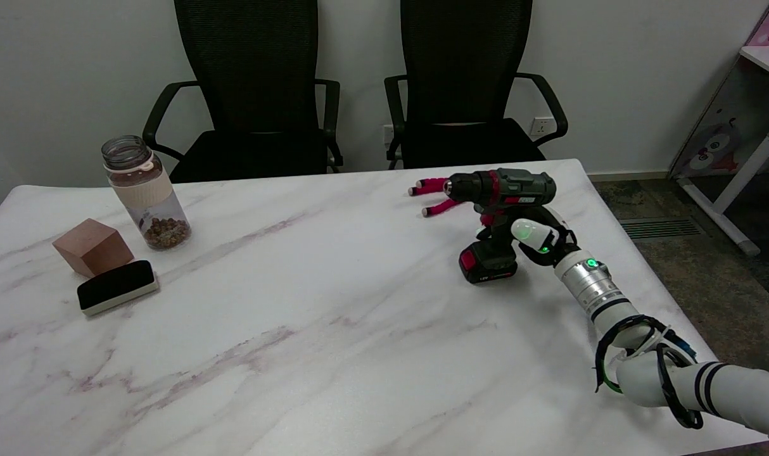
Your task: Pick up the power screwdriver.
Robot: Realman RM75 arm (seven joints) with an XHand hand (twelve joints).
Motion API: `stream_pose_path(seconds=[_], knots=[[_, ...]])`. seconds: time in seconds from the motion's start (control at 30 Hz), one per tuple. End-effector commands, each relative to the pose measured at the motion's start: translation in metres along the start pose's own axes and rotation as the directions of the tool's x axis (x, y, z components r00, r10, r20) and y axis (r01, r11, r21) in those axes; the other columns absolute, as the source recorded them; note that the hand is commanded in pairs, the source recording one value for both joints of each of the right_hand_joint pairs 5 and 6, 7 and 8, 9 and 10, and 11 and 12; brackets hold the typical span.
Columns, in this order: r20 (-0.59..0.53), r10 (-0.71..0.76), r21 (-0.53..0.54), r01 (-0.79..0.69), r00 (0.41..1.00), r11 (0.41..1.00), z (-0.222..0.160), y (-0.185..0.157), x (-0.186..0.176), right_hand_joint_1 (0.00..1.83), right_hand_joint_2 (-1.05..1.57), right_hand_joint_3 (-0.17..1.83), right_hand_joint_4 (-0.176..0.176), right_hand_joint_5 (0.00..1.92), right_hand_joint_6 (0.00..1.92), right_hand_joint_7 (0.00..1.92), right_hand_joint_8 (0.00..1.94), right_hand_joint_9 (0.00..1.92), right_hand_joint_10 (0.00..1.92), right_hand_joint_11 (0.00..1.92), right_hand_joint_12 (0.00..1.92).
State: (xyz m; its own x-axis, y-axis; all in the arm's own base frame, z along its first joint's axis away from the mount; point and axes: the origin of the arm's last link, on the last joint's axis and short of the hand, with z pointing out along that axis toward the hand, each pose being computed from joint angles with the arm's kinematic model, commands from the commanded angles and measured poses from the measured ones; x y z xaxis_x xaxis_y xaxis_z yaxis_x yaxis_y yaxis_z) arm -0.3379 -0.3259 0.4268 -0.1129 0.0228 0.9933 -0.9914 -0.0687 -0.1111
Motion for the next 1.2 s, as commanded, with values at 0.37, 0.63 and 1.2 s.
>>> stream_pose_path(seconds=[0.37,0.63,1.2], knots=[[0.001,0.045,-0.029,-0.045,0.999,0.999,0.000,0.005,-0.001,1.00,-0.15,0.93,0.124,0.34,0.34,0.34,0.34,0.55,0.55,1.08,1.08],[0.003,0.045,-0.021,-0.045,0.999,0.999,0.001,0.003,-0.002,0.98,-0.14,0.97,0.125,0.36,0.36,0.36,0.36,0.42,0.42,0.46,0.46],[0.019,0.045,0.052,-0.046,0.999,0.998,-0.001,-0.007,-0.004,0.97,-0.22,1.03,0.124,0.39,0.39,0.39,0.39,0.33,0.33,0.39,0.39]])
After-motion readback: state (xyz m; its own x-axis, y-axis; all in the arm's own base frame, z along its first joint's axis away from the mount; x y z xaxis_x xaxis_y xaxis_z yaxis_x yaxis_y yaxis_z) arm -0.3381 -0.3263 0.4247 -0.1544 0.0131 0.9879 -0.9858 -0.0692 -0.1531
